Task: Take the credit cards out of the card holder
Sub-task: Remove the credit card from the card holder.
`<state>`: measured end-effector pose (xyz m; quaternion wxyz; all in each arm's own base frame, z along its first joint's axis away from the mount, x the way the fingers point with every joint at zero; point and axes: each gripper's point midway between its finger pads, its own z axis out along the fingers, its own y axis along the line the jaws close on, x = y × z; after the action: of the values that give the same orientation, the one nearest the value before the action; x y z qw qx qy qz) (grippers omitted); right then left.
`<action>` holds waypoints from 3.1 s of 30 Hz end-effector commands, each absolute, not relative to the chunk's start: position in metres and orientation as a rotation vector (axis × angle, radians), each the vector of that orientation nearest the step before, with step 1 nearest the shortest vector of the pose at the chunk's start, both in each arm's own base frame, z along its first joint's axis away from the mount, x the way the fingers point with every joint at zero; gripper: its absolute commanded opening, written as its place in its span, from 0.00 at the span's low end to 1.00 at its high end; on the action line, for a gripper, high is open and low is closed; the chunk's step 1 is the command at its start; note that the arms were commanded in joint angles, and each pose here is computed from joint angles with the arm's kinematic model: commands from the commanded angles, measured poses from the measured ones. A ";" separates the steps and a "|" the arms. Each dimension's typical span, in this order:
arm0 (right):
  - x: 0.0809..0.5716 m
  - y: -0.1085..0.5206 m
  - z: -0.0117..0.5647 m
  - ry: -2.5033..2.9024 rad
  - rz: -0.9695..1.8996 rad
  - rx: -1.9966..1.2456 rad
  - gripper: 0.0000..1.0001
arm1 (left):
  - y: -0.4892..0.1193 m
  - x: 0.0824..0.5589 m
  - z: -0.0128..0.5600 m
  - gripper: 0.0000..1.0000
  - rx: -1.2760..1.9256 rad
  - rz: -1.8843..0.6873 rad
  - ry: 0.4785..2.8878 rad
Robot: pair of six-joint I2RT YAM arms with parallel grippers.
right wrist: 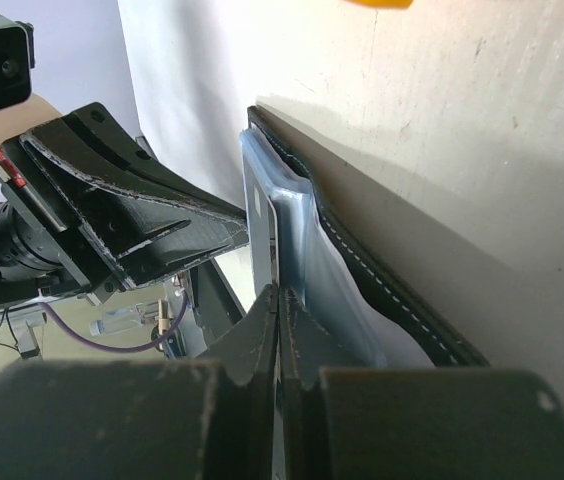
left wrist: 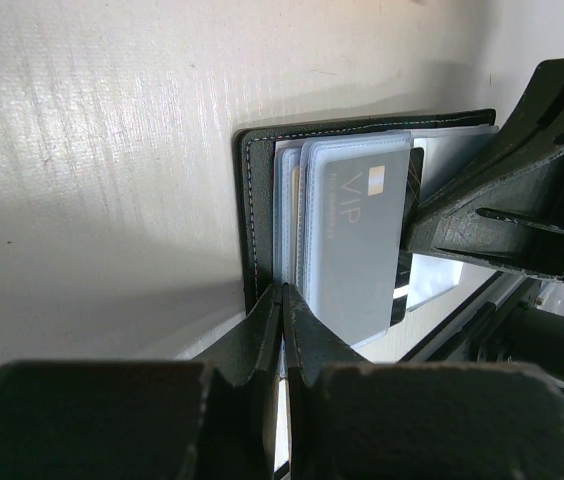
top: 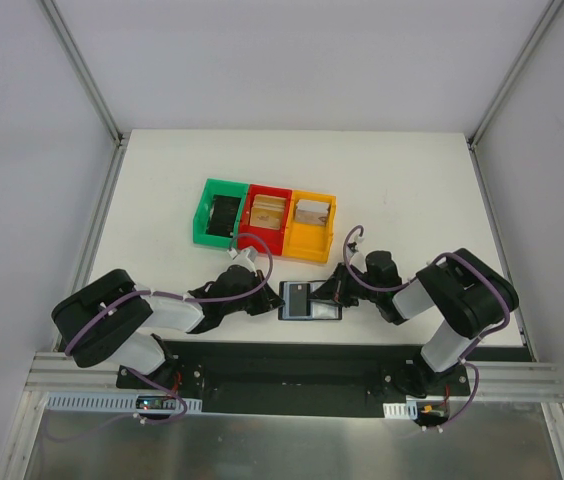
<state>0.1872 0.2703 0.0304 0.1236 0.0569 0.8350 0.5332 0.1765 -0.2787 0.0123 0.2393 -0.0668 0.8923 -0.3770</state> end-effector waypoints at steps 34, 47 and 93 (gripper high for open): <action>0.183 0.246 0.037 2.415 1.492 0.084 0.01 | -0.251 0.158 -0.019 0.00 -0.179 -0.870 2.554; 0.181 0.234 0.036 2.427 1.447 0.069 0.01 | -0.252 0.158 -0.018 0.00 -0.175 -0.873 2.552; 0.174 0.209 0.058 2.441 1.351 -0.018 0.00 | -0.258 0.163 -0.011 0.35 -0.141 -0.867 2.544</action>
<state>0.1693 0.2081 0.0416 0.1585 0.0175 0.8684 0.4694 0.1776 -0.2825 0.0190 0.2428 -0.0641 0.8895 -0.3818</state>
